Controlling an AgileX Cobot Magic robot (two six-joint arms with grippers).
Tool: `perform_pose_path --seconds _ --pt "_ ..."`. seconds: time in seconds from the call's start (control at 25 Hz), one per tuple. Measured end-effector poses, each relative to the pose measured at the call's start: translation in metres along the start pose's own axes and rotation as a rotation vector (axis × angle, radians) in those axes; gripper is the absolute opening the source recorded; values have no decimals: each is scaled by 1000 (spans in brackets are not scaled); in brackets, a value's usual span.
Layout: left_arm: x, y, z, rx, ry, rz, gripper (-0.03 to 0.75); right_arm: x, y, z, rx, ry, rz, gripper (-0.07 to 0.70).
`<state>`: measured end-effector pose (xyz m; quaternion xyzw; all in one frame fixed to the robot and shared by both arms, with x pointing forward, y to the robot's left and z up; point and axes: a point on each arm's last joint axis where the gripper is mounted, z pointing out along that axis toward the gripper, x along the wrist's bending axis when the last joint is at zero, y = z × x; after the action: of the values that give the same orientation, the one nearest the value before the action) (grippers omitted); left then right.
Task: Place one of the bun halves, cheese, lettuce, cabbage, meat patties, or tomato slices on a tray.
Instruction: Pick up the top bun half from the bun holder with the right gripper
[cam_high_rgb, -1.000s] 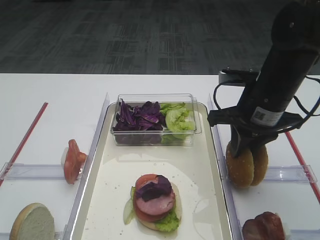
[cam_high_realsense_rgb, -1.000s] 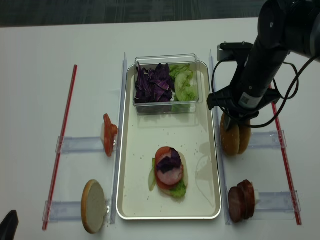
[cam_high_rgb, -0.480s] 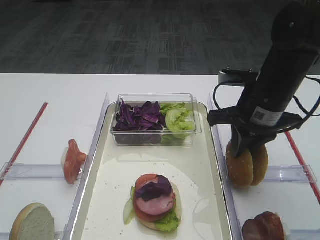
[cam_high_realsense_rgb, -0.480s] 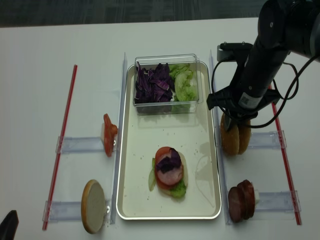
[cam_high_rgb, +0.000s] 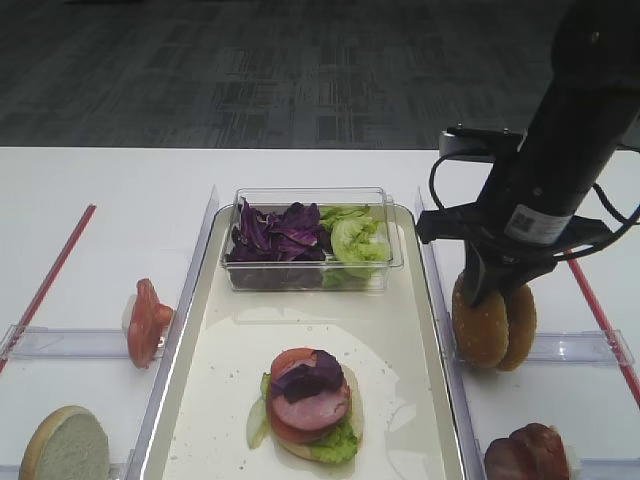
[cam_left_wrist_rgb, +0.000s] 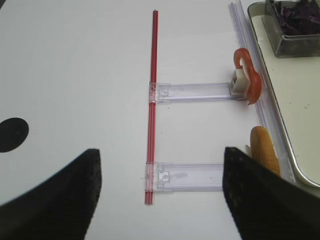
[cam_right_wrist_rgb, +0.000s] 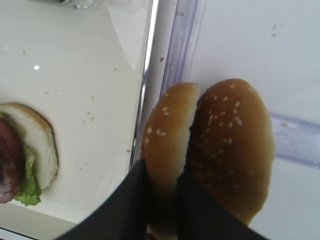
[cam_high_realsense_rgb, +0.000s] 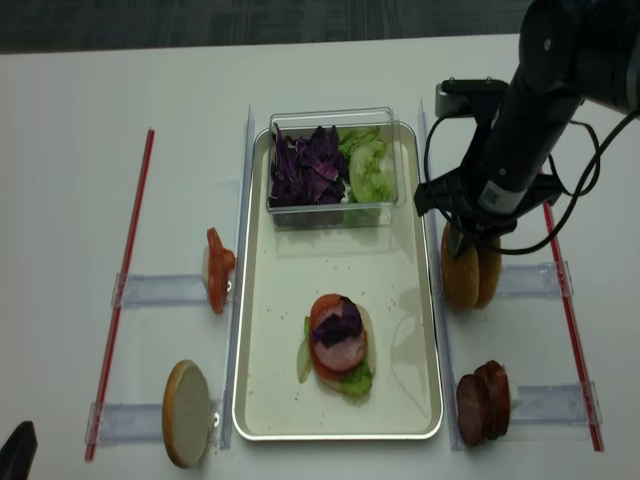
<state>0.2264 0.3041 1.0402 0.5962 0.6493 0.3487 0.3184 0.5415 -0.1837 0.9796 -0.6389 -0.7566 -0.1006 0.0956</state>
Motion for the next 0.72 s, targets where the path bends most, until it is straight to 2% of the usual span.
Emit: perform_pose_path --seconds 0.4,0.72 --pt "0 0 0 0 0 0 472 4 -1 -5 -12 29 7 161" --pt "0 0 0 0 0 0 472 9 -6 -22 -57 48 -3 161"
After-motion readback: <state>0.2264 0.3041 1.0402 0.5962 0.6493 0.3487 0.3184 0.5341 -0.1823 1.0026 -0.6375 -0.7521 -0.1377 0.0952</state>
